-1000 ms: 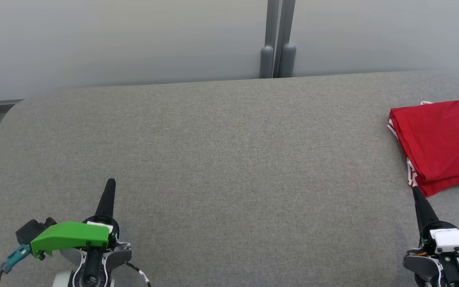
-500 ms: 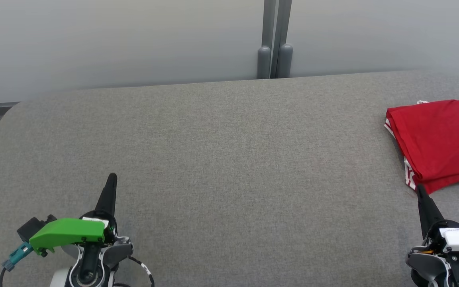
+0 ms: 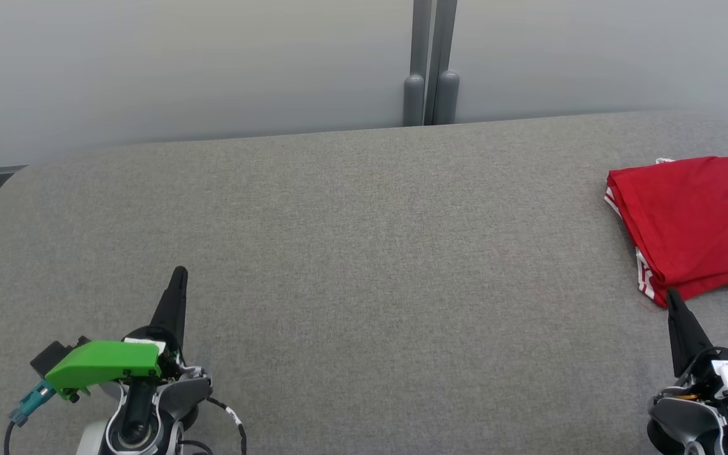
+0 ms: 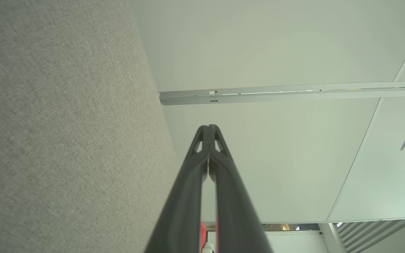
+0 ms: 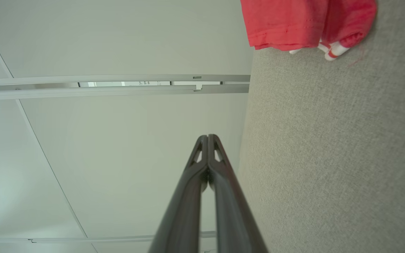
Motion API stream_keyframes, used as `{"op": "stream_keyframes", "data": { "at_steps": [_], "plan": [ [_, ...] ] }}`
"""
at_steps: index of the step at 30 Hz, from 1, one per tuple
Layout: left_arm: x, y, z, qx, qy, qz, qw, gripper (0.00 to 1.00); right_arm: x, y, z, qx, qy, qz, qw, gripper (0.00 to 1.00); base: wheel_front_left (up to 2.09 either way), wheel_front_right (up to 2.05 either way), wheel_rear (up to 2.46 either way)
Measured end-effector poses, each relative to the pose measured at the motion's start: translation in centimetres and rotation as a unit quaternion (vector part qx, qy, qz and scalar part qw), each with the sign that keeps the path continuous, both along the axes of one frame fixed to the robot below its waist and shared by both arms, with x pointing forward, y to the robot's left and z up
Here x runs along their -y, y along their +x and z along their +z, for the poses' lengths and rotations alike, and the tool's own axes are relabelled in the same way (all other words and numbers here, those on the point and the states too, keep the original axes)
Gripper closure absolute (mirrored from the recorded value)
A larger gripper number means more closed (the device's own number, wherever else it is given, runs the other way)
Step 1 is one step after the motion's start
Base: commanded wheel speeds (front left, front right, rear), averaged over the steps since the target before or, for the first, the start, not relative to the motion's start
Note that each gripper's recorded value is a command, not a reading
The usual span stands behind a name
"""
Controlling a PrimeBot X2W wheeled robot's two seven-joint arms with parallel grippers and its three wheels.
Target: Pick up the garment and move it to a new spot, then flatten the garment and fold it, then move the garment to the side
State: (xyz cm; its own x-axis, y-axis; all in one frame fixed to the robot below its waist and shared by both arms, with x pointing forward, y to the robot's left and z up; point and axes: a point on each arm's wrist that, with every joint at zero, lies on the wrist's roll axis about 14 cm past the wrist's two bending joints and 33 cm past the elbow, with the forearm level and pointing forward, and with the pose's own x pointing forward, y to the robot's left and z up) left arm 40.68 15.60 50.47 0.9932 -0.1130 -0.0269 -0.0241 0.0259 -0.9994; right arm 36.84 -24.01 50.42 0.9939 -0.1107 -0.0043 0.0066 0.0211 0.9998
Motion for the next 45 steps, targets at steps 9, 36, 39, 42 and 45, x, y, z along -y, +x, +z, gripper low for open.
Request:
{"op": "stream_keyframes", "data": {
  "at_steps": [9, 36, 39, 42, 45],
  "plan": [
    [0.18, 0.23, 0.40, 0.005, -0.013, -0.002, 1.000, 1.00, 0.21, -0.10, 0.19, 0.005, 0.013, -0.002, 1.000, 1.00, 0.00, 0.00, 0.00],
    [0.18, 0.24, 0.41, 0.005, -0.013, -0.002, 1.000, 1.00, 0.21, -0.11, 0.17, 0.005, 0.013, -0.002, 1.000, 1.00, 0.00, 0.00, 0.00],
    [0.18, 0.23, 0.42, 0.005, -0.013, -0.002, 1.000, 1.00, 0.21, -0.11, 0.17, 0.005, 0.013, -0.002, 1.000, 1.00, 0.00, 0.00, 0.00],
    [0.18, 0.23, 0.41, 0.005, -0.013, -0.002, 1.000, 1.00, 0.21, -0.11, 0.17, 0.005, 0.013, -0.002, 1.000, 1.00, 0.00, 0.00, 0.00],
    [0.18, 0.23, 0.41, 0.005, -0.013, -0.002, 1.000, 1.00, 0.21, -0.11, 0.17, 0.005, 0.013, -0.002, 1.000, 1.00, 0.00, 0.00, 0.00]
  ]
}}
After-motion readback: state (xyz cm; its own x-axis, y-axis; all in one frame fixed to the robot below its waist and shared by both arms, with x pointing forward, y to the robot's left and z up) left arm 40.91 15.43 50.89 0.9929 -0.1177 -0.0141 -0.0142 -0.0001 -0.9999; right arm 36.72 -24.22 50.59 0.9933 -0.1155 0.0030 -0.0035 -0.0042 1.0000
